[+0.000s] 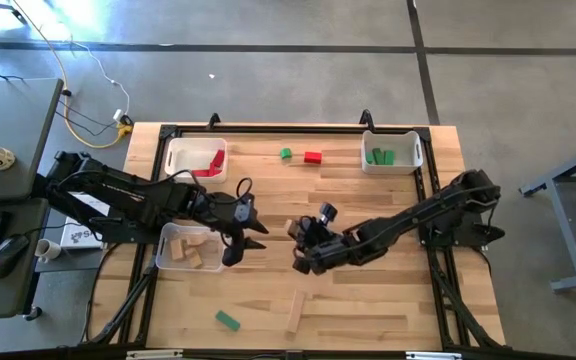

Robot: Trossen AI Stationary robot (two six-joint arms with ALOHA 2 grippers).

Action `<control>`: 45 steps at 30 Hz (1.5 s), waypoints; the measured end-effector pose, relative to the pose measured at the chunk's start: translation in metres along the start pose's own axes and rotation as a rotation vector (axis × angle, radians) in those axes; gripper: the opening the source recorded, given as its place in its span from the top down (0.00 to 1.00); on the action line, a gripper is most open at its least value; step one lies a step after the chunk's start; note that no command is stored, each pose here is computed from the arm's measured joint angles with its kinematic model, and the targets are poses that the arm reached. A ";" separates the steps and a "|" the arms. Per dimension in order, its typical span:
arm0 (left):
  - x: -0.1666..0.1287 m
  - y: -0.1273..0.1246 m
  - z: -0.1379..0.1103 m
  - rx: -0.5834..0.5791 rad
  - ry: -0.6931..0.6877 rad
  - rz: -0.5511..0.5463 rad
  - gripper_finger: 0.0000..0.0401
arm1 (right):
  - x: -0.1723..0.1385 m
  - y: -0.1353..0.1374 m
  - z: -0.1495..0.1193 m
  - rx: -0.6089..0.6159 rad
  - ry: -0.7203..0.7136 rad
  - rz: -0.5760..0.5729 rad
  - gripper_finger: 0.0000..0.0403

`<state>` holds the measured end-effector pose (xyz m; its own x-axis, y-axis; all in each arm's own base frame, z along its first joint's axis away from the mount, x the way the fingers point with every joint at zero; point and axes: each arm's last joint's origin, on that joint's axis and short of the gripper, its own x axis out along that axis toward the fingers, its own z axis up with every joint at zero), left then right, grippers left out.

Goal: Sort & place blocks by color
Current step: Put the cream rectangle into the transparent bin

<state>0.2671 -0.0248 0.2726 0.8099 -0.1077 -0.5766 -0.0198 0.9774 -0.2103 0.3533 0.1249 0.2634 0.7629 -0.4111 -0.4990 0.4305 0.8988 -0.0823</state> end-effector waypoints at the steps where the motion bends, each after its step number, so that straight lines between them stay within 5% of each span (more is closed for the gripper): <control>1: 0.000 0.001 0.001 0.006 -0.004 0.003 0.53 | 0.002 -0.002 0.002 -0.008 -0.001 -0.001 0.75; 14: -0.002 0.025 0.009 -0.027 -0.056 0.078 0.53 | 0.020 -0.033 0.048 -0.135 -0.044 -0.004 0.74; 24: -0.006 0.049 0.018 -0.411 -0.160 0.142 0.53 | 0.023 -0.041 0.055 -0.236 -0.038 -0.030 0.74; 30: -0.010 0.055 0.030 -0.522 -0.272 0.076 0.53 | 0.027 -0.048 0.054 -0.256 -0.017 -0.056 0.74; 45: -0.017 0.079 0.034 -0.636 -0.338 0.177 0.53 | 0.037 -0.061 0.060 -0.244 -0.018 -0.039 0.74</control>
<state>0.2717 0.0600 0.2922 0.8974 0.2042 -0.3911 -0.4195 0.6700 -0.6125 0.3839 0.0458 0.3020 0.7573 -0.4465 -0.4765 0.3320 0.8916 -0.3079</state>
